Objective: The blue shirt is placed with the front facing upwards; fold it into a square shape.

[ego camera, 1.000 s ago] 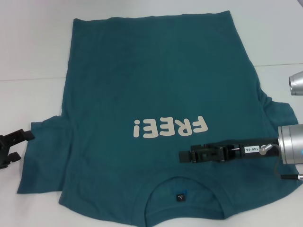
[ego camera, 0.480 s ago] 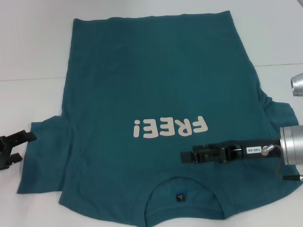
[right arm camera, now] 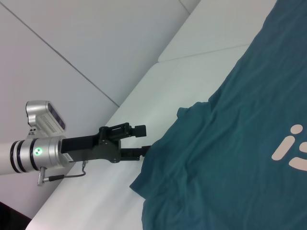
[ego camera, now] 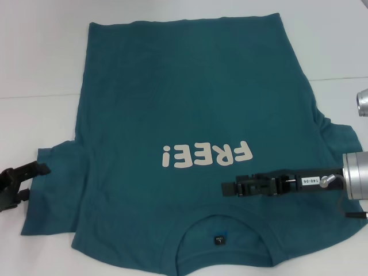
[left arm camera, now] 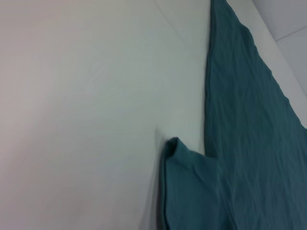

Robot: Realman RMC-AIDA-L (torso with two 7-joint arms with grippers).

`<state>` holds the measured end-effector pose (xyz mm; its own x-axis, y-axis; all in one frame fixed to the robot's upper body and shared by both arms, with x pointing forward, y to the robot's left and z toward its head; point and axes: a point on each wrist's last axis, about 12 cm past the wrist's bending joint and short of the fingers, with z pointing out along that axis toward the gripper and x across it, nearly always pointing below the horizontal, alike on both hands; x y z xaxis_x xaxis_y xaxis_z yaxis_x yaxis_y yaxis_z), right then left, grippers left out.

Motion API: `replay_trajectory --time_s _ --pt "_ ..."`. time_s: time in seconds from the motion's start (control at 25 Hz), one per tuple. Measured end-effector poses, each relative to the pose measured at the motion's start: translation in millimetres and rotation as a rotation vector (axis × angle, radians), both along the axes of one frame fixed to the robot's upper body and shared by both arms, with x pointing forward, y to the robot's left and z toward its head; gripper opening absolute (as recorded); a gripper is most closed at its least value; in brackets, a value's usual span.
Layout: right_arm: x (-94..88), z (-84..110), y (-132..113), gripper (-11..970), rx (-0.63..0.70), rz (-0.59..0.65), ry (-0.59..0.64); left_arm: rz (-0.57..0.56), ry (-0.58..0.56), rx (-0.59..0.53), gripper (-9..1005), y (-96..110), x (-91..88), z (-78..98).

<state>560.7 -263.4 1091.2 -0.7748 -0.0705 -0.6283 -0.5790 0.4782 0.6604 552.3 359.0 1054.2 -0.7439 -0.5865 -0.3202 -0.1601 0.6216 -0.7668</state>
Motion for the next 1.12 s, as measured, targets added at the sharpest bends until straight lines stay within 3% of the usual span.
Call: replay_trajectory --time_s 1.12 --pt "-0.5 -1.4 -3.8 945 -0.001 -0.02 -0.001 -0.062 0.043 0.01 719 -6.9 5.8 4.9"
